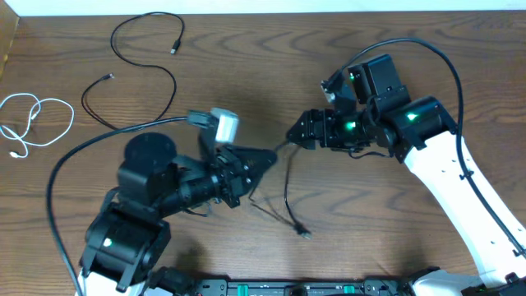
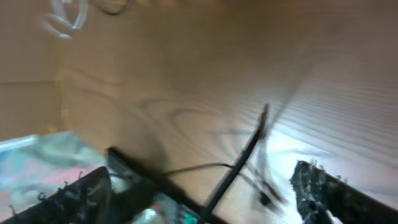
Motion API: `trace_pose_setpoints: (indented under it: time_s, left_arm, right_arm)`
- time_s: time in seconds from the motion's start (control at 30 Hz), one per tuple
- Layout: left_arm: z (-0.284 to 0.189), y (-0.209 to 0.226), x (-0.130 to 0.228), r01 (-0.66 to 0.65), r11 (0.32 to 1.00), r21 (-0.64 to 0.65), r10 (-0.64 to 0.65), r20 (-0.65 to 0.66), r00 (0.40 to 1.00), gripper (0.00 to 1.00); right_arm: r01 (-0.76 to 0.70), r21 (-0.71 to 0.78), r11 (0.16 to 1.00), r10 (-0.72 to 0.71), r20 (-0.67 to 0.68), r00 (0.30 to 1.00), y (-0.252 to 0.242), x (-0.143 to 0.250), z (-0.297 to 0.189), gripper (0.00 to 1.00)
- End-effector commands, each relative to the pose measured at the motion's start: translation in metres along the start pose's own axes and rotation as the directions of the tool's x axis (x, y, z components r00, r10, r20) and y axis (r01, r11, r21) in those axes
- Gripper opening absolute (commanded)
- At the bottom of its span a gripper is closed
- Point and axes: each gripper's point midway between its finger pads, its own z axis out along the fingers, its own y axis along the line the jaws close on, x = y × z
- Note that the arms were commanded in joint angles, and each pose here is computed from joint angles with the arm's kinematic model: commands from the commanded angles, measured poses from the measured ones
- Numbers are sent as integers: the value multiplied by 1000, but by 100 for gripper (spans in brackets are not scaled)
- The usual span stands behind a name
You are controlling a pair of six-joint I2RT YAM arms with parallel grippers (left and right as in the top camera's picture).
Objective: Untangle cables
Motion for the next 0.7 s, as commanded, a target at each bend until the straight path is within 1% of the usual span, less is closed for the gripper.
trace_pose_setpoints:
  time_s: [0.0, 0.07, 0.13, 0.27, 0.37, 0.53, 0.6, 0.67]
  left_arm:
    - [-14, 21, -25, 73, 988, -133, -53, 144, 988, 7]
    - [-16, 27, -29, 105, 983, -150, -79, 169, 982, 8]
    - [-22, 33, -36, 139, 976, -166, -105, 202, 974, 7]
    - [-30, 37, -47, 147, 972, -183, -101, 242, 965, 7]
    - [-31, 37, -46, 150, 972, -182, -104, 239, 965, 7]
    - [-30, 36, -42, 153, 973, -174, -112, 223, 968, 7]
    - [-29, 35, -41, 153, 974, -169, -115, 217, 969, 7]
    - [-29, 32, -40, 150, 977, -154, -117, 205, 972, 7]
  right_arm:
    - [-22, 145, 989, 14, 58, 998, -30, -10, -5, 94]
    - [-34, 180, 983, 22, 65, 998, -38, -10, -7, 99]
    - [-45, 215, 976, 29, 76, 997, -46, -12, -9, 99]
    - [-82, 238, 968, 58, 106, 993, -56, -18, -15, 99]
    - [-217, 225, 950, 180, 173, 968, -70, -30, -24, 99]
    - [-428, 168, 888, 372, 283, 884, -90, -51, -40, 99]
    - [-465, 151, 872, 406, 307, 861, -94, -56, -44, 99]
    - [-463, 140, 875, 402, 325, 856, -95, -62, -46, 99]
